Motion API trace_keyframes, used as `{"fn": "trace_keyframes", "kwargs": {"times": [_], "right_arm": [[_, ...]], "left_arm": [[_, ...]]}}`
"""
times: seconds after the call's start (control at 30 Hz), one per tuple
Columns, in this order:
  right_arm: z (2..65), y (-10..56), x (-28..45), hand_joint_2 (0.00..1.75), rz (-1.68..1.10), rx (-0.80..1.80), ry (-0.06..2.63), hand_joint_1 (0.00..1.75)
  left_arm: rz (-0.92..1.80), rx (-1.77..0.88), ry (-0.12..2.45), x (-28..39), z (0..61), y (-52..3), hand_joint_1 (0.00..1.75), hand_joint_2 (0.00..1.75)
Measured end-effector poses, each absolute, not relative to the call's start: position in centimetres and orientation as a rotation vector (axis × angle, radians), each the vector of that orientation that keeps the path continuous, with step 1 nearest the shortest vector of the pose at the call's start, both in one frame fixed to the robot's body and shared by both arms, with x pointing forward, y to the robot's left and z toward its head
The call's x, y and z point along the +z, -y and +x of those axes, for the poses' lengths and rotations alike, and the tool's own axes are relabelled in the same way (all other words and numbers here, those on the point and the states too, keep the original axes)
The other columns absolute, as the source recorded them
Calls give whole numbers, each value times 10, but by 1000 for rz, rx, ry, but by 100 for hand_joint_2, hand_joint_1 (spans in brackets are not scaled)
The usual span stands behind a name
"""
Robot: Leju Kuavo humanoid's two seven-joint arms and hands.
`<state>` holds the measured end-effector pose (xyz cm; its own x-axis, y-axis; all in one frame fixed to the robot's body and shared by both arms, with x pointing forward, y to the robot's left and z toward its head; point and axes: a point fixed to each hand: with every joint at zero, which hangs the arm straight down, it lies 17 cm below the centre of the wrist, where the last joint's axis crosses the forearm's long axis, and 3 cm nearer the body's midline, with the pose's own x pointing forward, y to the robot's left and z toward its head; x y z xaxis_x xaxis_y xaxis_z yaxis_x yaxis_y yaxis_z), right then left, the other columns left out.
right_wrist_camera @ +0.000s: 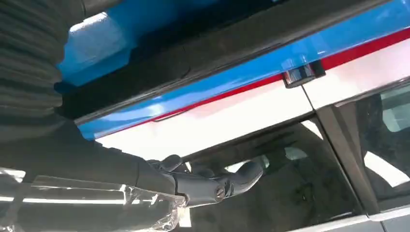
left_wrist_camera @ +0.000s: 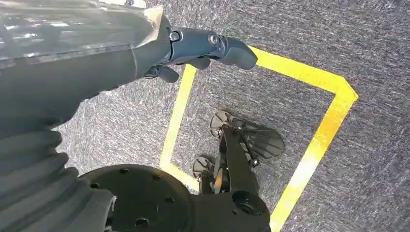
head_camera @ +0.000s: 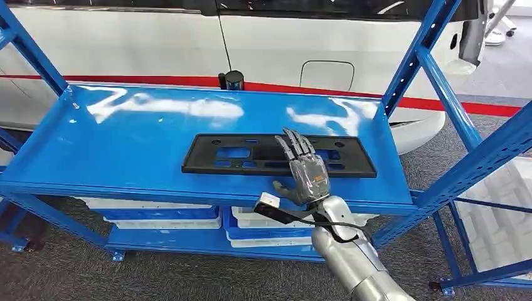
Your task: Take the parts from the cabinet and place them on the table.
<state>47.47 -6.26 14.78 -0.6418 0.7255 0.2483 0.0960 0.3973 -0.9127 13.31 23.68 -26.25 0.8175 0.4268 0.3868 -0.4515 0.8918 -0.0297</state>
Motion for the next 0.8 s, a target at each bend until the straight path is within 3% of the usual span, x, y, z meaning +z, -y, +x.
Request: {"fn": "trace_keyframes", "kwargs": {"times": [0.57,0.8], "right_arm": [[512,90,159,175,-808,1184,1996,0],[539,115,178,175,-872,1136,1992,0]], "left_arm": [[316,357,517,-252,142,-279,0,175],[273,372,484,-256,139,-271,0,175]]}}
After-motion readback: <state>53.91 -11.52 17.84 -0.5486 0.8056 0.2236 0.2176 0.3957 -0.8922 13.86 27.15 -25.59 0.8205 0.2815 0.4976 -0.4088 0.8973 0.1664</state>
